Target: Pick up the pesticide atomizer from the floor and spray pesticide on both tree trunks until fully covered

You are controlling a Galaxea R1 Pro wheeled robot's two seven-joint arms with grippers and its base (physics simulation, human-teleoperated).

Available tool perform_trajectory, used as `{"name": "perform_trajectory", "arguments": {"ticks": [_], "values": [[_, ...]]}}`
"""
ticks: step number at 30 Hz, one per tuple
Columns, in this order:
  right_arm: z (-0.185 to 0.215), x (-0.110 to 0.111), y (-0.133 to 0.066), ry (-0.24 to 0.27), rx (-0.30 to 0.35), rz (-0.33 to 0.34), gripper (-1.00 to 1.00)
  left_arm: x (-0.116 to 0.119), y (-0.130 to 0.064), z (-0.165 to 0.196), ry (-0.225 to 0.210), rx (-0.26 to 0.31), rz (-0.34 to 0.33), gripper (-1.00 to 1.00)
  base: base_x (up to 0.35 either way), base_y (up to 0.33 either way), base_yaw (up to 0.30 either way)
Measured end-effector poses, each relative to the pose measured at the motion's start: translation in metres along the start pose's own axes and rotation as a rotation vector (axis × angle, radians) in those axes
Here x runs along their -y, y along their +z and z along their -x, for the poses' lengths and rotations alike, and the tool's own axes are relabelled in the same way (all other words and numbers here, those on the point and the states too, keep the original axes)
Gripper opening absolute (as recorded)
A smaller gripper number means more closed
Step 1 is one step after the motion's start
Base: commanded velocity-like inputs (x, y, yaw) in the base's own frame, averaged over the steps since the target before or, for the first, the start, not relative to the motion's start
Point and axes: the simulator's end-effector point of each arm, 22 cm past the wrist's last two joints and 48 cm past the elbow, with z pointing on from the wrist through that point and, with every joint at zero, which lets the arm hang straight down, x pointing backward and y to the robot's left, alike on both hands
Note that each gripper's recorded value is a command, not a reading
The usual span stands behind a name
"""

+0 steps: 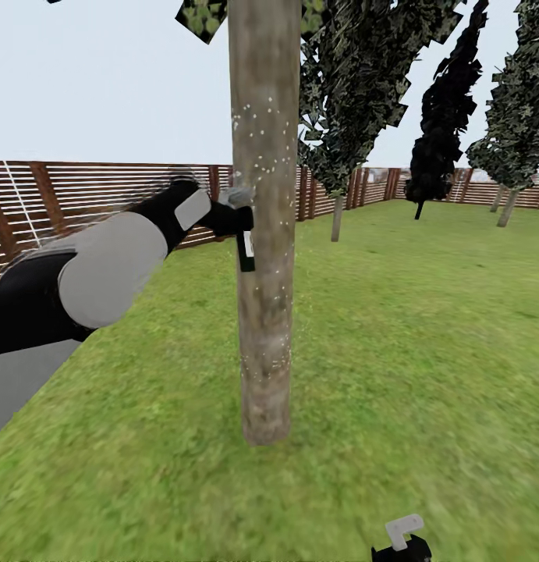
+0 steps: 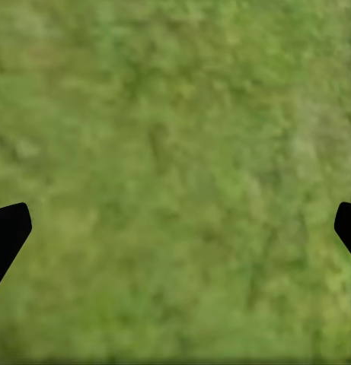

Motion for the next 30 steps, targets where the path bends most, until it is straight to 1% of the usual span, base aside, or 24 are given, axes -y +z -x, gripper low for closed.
{"name": "perform_trajectory", "arguments": {"ticks": [2,4,7,8,10,12,15,17,20,22,23,24,26,28,30], "values": [[0.000,0.000,0.000,0.000,0.000,0.000,1.00,-0.006,0.006,-0.007,-0.003,0.015,0.005,-1.00,-0.005,0.001,0.000],[0.000,0.000,0.000,0.000,0.000,0.000,1.00,-0.016,0.017,-0.028,-0.011,0.002,0.016,-1.00,-0.001,0.000,0.000],[0.000,0.000,0.000,0.000,0.000,0.000,1.00,-0.025,0.027,-0.051,-0.024,-0.019,0.024,-1.00,0.000,0.000,0.000],[0.000,0.000,0.000,-0.001,0.000,0.000,1.00,-0.034,0.033,-0.063,-0.015,-0.016,0.039,-1.00,0.000,0.000,0.000],[0.000,0.000,0.000,0.000,0.000,0.000,1.00,-0.046,0.041,-0.086,0.002,-0.033,0.061,-1.00,0.000,0.000,0.000],[0.000,-0.001,0.000,0.000,0.000,0.001,1.00,-0.052,0.046,-0.103,0.003,-0.052,0.071,-1.00,0.000,0.000,0.000],[0.000,-0.001,0.000,0.000,0.001,0.001,1.00,-0.055,0.049,-0.113,-0.001,-0.064,0.072,-1.00,0.000,0.000,0.000],[0.000,-0.001,0.000,0.000,0.000,0.001,1.00,-0.058,0.052,-0.125,-0.005,-0.080,0.075,-1.00,0.000,0.000,0.000],[-0.001,-0.001,0.000,-0.001,-0.001,0.001,1.00,-0.074,0.065,-0.175,-0.026,-0.102,0.087,-1.00,0.000,0.000,0.000],[-0.001,-0.001,0.000,-0.001,-0.001,0.001,1.00,-0.080,0.069,-0.196,-0.039,-0.114,0.091,-1.00,0.000,0.000,0.000],[0.000,-0.003,0.000,0.000,-0.001,0.003,1.00,-0.084,0.073,-0.218,-0.051,-0.133,0.094,-1.00,0.000,0.000,0.000],[0.000,-0.003,0.000,0.000,-0.001,0.005,1.00,-0.089,0.075,-0.233,-0.054,-0.139,0.099,-1.00,0.000,0.000,0.000],[0.001,-0.004,0.000,0.001,0.001,0.005,1.00,-0.092,0.077,-0.245,-0.062,-0.136,0.101,-1.00,0.000,0.000,0.000],[0.001,-0.004,0.000,0.002,0.003,0.005,1.00,-0.098,0.079,-0.271,-0.072,-0.156,0.108,-1.00,0.000,0.000,0.000],[0.001,-0.004,0.000,0.002,0.004,0.006,1.00,-0.103,0.082,-0.288,-0.079,-0.139,0.114,-1.00,0.000,0.000,0.000]]}}
